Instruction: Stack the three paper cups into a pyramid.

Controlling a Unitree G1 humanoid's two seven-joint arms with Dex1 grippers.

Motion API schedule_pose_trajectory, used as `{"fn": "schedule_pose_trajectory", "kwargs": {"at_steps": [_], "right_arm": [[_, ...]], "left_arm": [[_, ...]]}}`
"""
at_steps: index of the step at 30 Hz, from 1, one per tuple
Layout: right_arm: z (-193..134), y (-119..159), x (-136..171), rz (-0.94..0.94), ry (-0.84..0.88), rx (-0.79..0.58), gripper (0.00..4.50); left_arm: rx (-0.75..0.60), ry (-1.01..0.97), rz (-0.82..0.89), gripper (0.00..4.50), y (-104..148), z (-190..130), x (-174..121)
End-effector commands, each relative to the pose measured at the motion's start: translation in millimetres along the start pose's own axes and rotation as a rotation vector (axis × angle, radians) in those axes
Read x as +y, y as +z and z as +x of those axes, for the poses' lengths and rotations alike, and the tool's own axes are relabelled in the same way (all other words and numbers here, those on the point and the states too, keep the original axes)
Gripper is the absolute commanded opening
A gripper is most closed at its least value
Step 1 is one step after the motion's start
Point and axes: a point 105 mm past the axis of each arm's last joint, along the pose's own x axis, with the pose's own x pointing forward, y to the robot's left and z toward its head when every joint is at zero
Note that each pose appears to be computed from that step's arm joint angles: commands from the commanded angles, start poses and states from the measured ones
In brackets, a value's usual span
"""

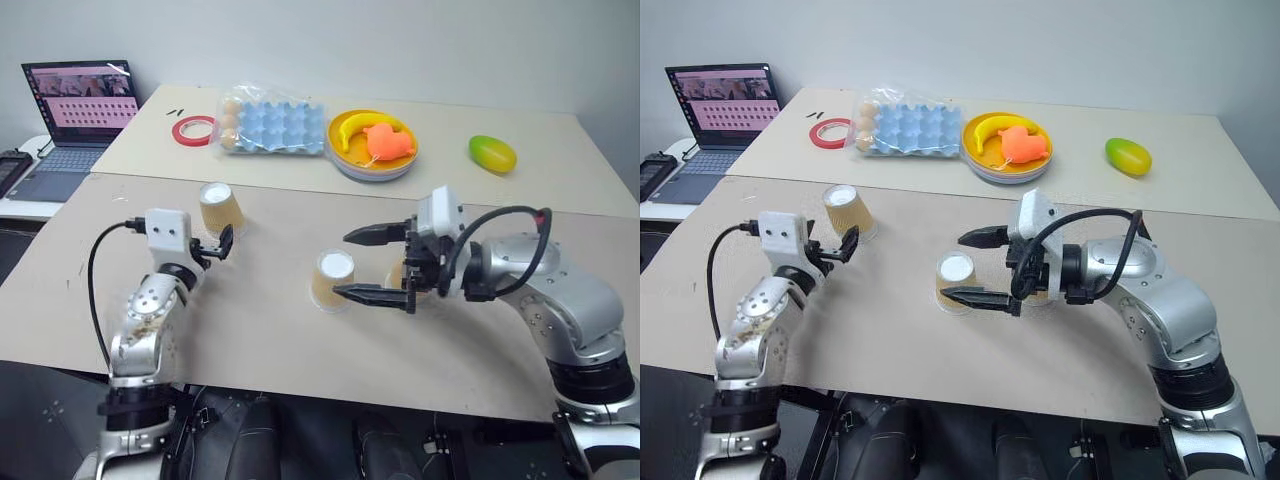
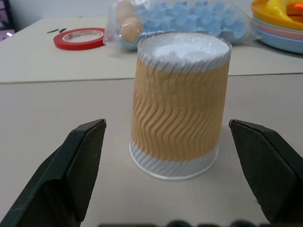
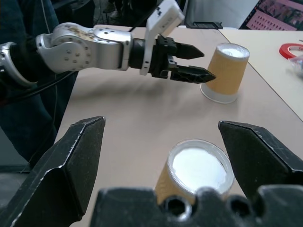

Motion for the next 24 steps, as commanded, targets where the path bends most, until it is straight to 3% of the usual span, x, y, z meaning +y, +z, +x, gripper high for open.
{"fn": "schedule_pose_trajectory", "kwargs": {"at_steps": [1, 7, 12, 24], "right_arm": [[-4.1, 17.1, 1.5, -0.075, -0.019, -0.013, 4.50], [-4.6, 21.4, 1.7, -0.085, -0.029, -0.025, 4.50], [-4.4, 27.6, 2.7, -0.103, -0.028, -0.037, 4.50], [-3.7, 26.7, 2.9, -0.091, -0.033, -0.038, 4.50]], "left_arm": [[-0.081, -0.073, -0.007, 4.45, 28.6, 17.0, -6.5], [-0.103, -0.113, 0.004, 4.45, 43.1, 42.5, -14.7], [-0.044, -0.125, 0.004, 4.45, 30.7, 55.4, -16.1], [-0.031, -0.109, 0.018, 4.45, 23.3, 52.0, -9.4]]}}
